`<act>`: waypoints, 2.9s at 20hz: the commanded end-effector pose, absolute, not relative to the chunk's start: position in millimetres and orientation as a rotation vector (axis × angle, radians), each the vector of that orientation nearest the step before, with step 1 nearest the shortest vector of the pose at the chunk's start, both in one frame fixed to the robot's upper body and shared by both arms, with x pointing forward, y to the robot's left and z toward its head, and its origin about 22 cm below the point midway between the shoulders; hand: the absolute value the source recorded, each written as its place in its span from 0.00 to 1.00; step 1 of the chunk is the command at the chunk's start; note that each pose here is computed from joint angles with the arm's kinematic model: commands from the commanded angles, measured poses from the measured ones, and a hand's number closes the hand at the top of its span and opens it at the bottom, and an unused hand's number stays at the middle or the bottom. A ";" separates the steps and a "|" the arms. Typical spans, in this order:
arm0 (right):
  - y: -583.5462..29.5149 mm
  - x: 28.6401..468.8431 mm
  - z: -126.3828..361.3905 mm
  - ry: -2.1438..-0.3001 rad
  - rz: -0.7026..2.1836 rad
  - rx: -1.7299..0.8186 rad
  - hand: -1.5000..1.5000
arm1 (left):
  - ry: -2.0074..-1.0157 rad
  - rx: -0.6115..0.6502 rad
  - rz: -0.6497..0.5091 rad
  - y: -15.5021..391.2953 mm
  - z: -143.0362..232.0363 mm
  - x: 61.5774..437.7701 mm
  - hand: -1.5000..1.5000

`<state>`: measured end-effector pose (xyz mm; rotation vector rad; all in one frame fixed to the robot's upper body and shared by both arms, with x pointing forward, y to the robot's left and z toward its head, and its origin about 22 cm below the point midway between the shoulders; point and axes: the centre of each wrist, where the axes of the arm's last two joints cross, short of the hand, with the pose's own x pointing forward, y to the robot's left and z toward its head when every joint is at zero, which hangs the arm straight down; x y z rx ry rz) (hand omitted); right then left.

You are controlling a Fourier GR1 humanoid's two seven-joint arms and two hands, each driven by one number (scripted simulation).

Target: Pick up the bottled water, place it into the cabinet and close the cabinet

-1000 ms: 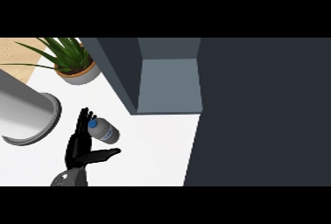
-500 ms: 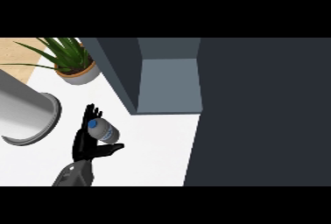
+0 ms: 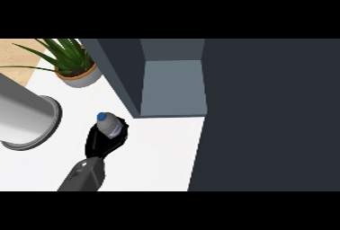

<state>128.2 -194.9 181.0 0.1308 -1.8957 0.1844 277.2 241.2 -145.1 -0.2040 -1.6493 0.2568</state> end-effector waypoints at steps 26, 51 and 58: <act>-264.0 120.0 174.9 -1.967 0.100 0.020 0.00 | -1.753 -0.462 0.098 162.3 -83.4 340.1 1.00; -302.4 142.1 168.4 -1.964 0.118 0.054 0.00 | -1.785 -0.230 0.102 113.1 -25.8 364.5 1.00; -311.3 149.5 167.3 -1.984 0.124 0.095 0.00 | -1.785 -0.086 0.110 109.2 -25.9 362.5 1.00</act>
